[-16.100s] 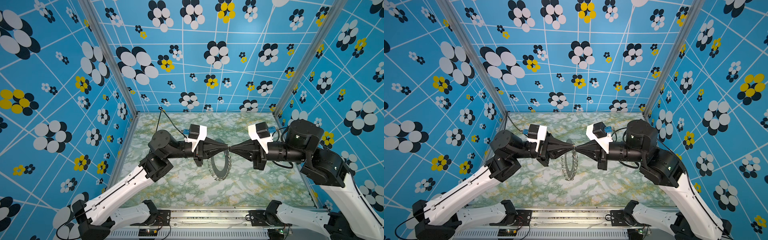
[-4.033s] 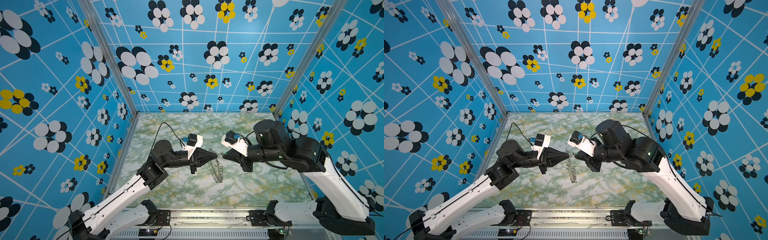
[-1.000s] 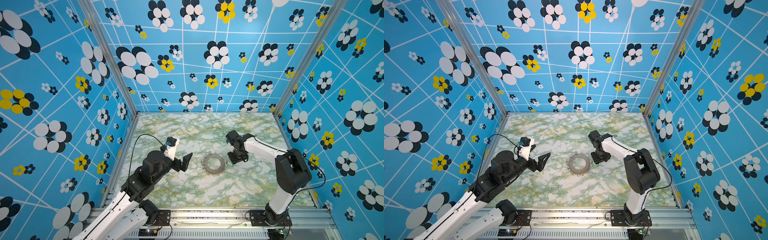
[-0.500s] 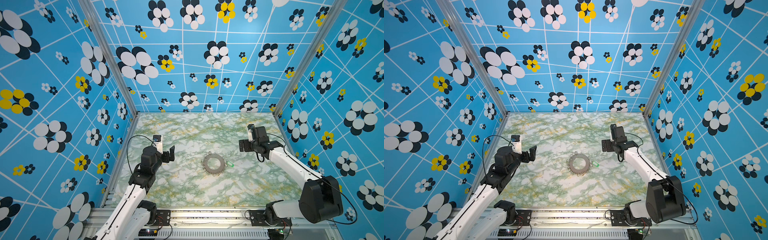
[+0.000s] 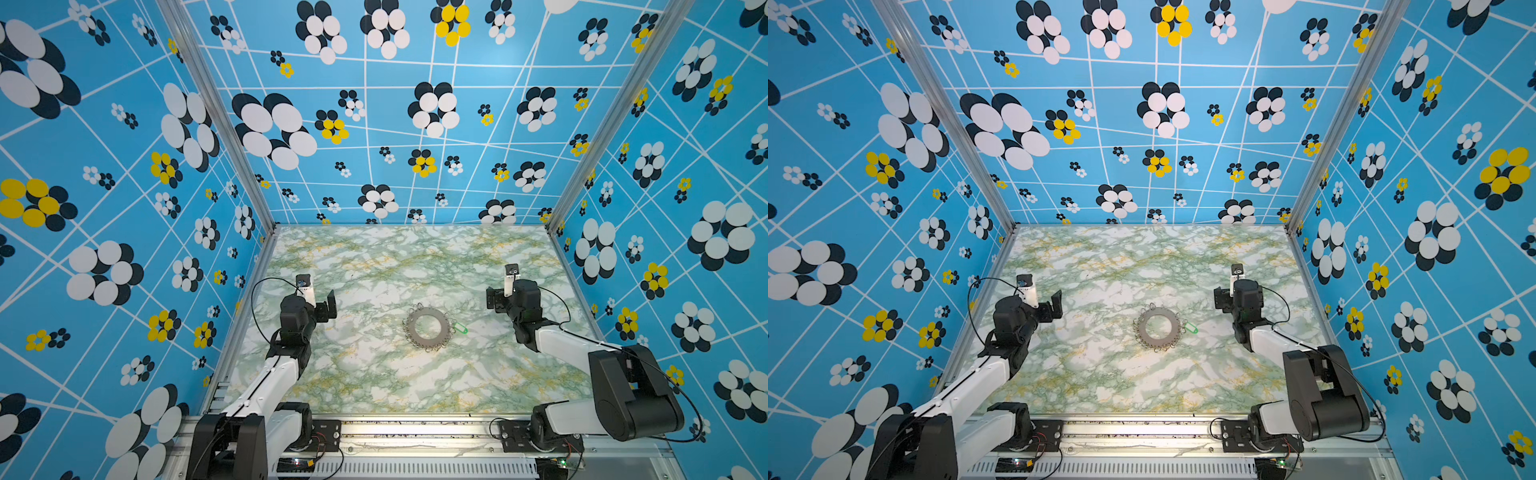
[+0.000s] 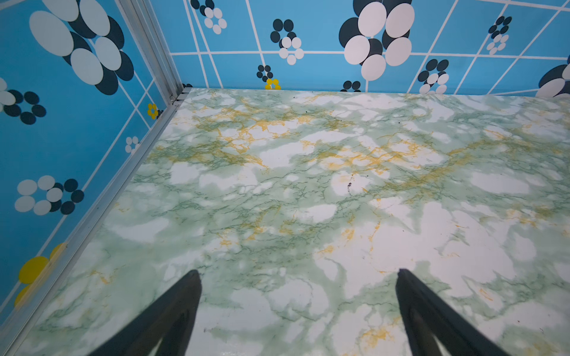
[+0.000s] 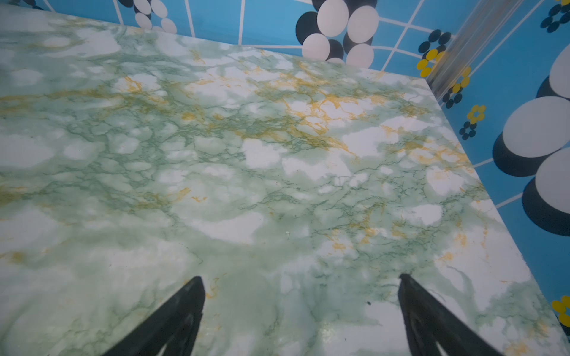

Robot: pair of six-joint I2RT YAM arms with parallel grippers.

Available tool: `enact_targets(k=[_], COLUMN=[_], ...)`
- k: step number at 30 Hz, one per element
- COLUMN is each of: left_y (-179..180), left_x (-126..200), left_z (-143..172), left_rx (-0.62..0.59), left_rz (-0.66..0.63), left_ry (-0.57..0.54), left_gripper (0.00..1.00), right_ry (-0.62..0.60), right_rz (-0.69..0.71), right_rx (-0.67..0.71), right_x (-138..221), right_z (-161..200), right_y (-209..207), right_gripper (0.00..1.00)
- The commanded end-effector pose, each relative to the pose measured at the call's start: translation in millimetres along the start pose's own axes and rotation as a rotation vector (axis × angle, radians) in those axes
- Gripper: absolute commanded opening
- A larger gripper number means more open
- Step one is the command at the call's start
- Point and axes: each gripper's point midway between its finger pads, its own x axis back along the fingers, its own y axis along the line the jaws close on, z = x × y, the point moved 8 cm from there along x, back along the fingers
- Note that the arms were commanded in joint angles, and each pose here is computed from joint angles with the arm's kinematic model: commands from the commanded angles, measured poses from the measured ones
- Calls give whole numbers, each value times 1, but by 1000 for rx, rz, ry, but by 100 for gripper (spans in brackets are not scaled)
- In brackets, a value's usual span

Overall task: Attach keys to a key ring
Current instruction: Reset both arms

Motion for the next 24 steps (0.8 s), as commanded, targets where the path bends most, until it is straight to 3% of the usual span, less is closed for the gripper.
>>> enact_targets(k=[1,14,24], left_y=[1,-6,-3], left_x=[-7,-51,-53], left_z=[-8,29,32], left_rx=[-41,-68,-62], left_rz=[5,20,-38], left_ry=[-116,-79,-80], left_gripper=[99,100,99], right_ry=[-112,-155,-171], right_rz=[11,17,20], right_rx=[-23,-39,-62], right_x=[-2,2,3], right_z=[-3,6,9], right_y=[-1,-2,-6], right_gripper=[99,99,99])
